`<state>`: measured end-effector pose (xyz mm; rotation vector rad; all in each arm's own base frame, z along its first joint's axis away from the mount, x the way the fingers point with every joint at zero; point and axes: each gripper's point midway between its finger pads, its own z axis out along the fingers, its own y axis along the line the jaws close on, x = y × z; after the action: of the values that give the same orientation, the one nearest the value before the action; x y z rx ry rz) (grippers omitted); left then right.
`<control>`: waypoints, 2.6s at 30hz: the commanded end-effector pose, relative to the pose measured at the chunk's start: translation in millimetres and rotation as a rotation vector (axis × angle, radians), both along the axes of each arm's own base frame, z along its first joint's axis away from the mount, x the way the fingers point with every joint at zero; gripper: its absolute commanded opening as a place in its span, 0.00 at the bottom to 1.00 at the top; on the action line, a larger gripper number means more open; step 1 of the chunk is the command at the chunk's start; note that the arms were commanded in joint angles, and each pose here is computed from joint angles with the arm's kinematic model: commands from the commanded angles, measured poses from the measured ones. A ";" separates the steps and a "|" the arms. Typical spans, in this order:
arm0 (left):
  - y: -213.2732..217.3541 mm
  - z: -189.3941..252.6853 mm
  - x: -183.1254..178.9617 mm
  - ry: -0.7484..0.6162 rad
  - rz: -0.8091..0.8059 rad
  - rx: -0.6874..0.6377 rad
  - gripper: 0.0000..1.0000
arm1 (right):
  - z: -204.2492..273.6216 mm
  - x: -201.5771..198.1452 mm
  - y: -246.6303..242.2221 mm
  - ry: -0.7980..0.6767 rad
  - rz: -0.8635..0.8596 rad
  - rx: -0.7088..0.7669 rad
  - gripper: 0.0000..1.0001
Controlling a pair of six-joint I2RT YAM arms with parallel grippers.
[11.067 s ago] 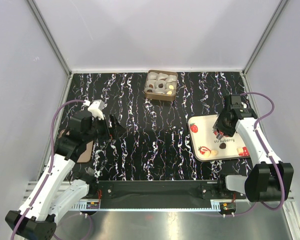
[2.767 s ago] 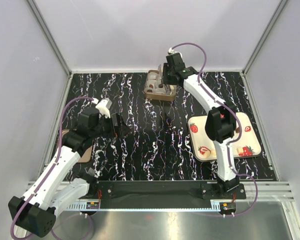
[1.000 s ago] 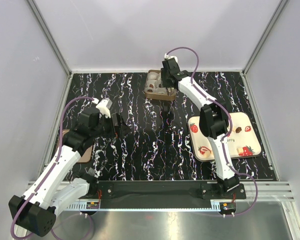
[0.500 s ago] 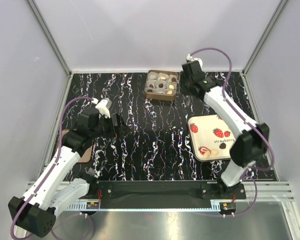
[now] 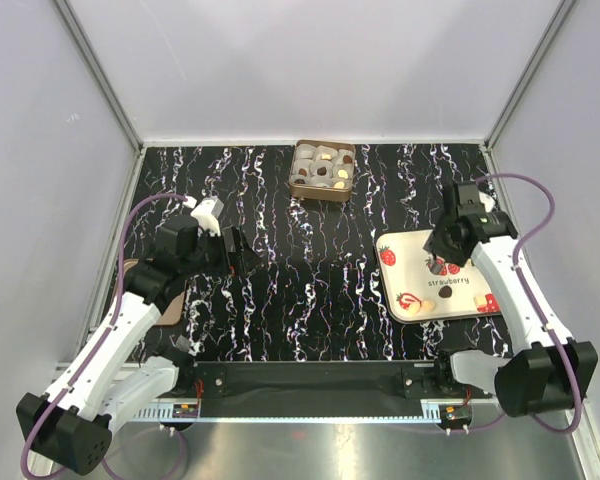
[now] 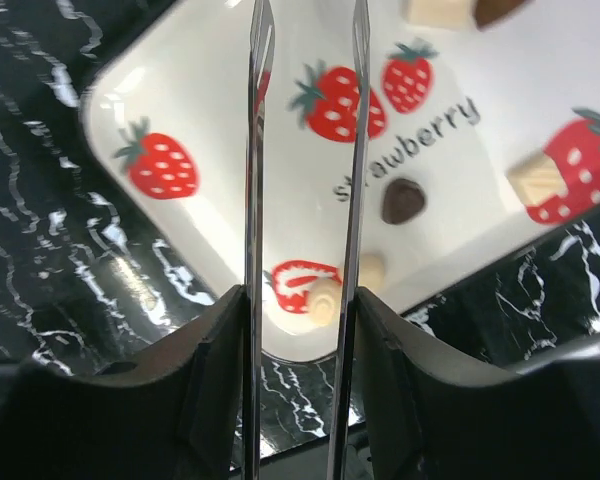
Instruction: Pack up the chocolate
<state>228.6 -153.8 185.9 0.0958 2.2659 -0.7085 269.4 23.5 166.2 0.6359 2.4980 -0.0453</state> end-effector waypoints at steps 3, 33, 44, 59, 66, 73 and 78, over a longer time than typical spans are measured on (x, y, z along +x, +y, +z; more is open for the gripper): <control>-3.6 11.9 3.3 -0.056 -0.014 -0.023 0.99 | -10.5 -24.6 -34.8 0.023 -0.153 0.032 0.52; -6.4 14.8 1.7 -0.062 -0.032 -0.034 0.99 | -45.9 -15.6 -64.0 0.049 -0.255 0.064 0.53; -6.2 13.3 2.0 -0.057 -0.031 -0.031 0.99 | -54.9 -9.8 -67.4 0.059 -0.245 0.046 0.52; -6.5 13.8 2.4 -0.059 -0.030 -0.033 0.99 | -55.3 -4.2 -55.1 0.041 -0.205 0.109 0.50; -6.1 13.8 1.5 -0.058 -0.031 -0.032 0.99 | -63.3 -3.4 -52.9 0.068 -0.203 0.122 0.51; -6.6 15.3 2.3 -0.062 -0.032 -0.034 0.99 | -63.8 -2.7 -54.7 0.072 -0.199 0.111 0.50; -6.6 14.6 2.1 -0.061 -0.032 -0.034 0.99 | -55.3 -2.1 -54.9 0.058 -0.188 0.107 0.41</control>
<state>226.1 -155.1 190.7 0.1057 2.2489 -0.7254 258.3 -30.0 99.2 0.9543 2.5381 -0.0205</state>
